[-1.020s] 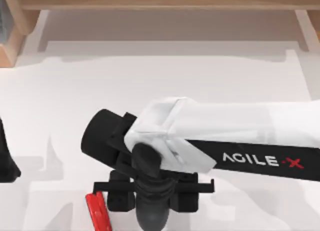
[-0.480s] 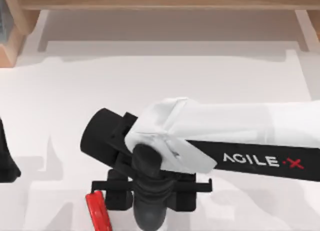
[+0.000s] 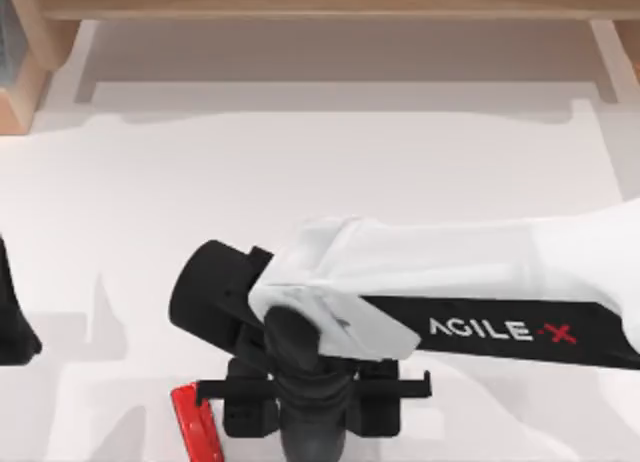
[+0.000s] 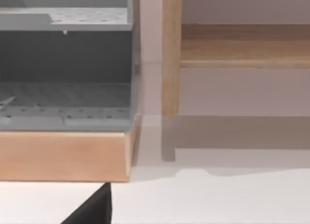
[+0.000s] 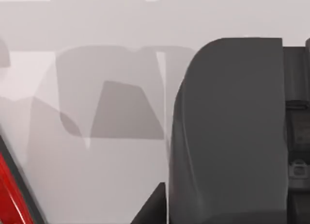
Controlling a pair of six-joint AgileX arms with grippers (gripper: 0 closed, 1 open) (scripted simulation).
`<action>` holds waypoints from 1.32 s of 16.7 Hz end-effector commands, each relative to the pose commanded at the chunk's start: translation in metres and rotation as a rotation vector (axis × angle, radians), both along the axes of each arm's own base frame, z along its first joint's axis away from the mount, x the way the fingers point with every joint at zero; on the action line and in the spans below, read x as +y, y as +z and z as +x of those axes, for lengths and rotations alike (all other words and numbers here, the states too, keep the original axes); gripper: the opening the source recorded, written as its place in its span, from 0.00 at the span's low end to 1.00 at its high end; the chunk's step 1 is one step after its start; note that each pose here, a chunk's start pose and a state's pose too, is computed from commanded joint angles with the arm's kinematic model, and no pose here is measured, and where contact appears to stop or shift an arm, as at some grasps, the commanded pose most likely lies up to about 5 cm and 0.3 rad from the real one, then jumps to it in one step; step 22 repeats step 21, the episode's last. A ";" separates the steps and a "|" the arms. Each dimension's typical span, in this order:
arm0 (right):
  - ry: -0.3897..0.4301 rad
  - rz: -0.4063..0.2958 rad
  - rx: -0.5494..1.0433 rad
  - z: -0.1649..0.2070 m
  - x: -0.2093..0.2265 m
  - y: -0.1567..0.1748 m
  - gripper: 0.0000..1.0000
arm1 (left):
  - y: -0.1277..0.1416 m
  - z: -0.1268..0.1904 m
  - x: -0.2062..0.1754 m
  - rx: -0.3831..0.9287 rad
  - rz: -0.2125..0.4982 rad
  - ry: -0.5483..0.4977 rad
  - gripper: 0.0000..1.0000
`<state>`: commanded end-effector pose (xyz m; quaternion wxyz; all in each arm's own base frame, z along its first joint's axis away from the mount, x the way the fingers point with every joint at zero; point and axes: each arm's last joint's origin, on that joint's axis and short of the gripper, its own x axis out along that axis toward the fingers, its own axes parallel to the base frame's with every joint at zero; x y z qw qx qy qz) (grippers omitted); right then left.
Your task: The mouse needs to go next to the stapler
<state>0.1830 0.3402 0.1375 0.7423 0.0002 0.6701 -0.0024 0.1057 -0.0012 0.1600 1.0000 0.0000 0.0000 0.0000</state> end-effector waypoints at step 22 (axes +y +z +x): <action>0.000 0.000 0.000 0.000 0.000 0.000 1.00 | 0.000 0.000 0.000 0.000 0.000 0.000 1.00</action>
